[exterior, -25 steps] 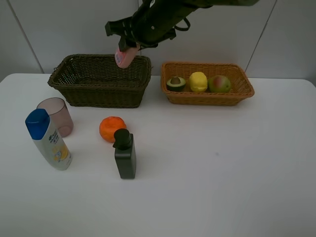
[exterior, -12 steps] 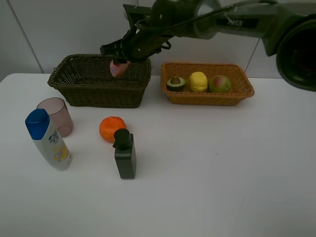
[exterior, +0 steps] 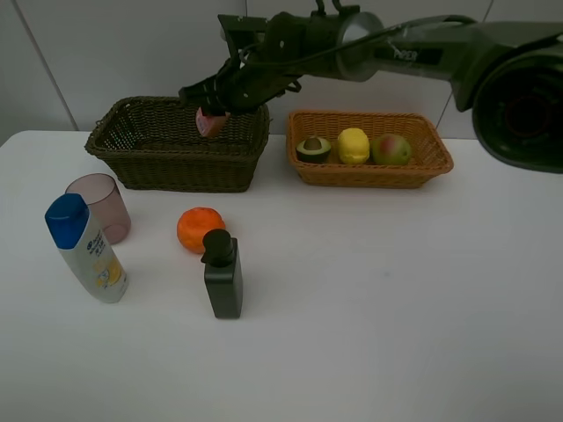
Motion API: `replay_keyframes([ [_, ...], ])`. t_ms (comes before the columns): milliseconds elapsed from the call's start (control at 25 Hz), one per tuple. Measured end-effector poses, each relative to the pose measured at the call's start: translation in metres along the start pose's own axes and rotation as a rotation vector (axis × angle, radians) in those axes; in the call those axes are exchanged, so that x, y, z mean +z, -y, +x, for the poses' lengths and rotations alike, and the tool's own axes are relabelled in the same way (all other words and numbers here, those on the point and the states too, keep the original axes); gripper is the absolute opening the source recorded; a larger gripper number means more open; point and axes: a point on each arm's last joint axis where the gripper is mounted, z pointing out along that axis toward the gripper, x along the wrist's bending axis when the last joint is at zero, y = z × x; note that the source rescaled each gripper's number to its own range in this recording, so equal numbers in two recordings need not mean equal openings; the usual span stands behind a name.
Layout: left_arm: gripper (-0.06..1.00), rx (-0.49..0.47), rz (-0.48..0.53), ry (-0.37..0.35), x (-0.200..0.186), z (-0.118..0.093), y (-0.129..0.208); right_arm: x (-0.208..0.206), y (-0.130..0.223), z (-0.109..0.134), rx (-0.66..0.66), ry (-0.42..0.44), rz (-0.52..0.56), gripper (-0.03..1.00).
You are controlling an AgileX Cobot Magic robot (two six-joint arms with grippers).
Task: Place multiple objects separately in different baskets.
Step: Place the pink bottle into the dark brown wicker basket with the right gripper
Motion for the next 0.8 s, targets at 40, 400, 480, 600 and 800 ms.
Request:
replay_keyframes([
  [40, 1.00, 0.000, 0.000, 0.000, 0.0000, 0.0000, 0.0000, 0.0005, 0.0003, -0.0001, -0.001, 0.001, -0.001, 0.00],
  [400, 1.00, 0.000, 0.000, 0.000, 0.0000, 0.0000, 0.0000, 0.0017, 0.0012, -0.0011, -0.008, 0.005, -0.001, 0.00],
  [480, 1.00, 0.000, 0.000, 0.000, 0.0000, 0.0000, 0.0000, 0.0017, 0.0012, -0.0018, -0.025, 0.013, -0.002, 0.06],
  [600, 1.00, 0.000, 0.000, 0.000, 0.0000, 0.0000, 0.0000, 0.0009, -0.0005, -0.0030, -0.060, 0.028, -0.009, 0.37],
  [800, 1.00, 0.000, 0.000, 0.000, 0.0000, 0.0000, 0.0000, 0.0008, -0.0006, -0.0060, -0.136, 0.061, -0.008, 0.90],
])
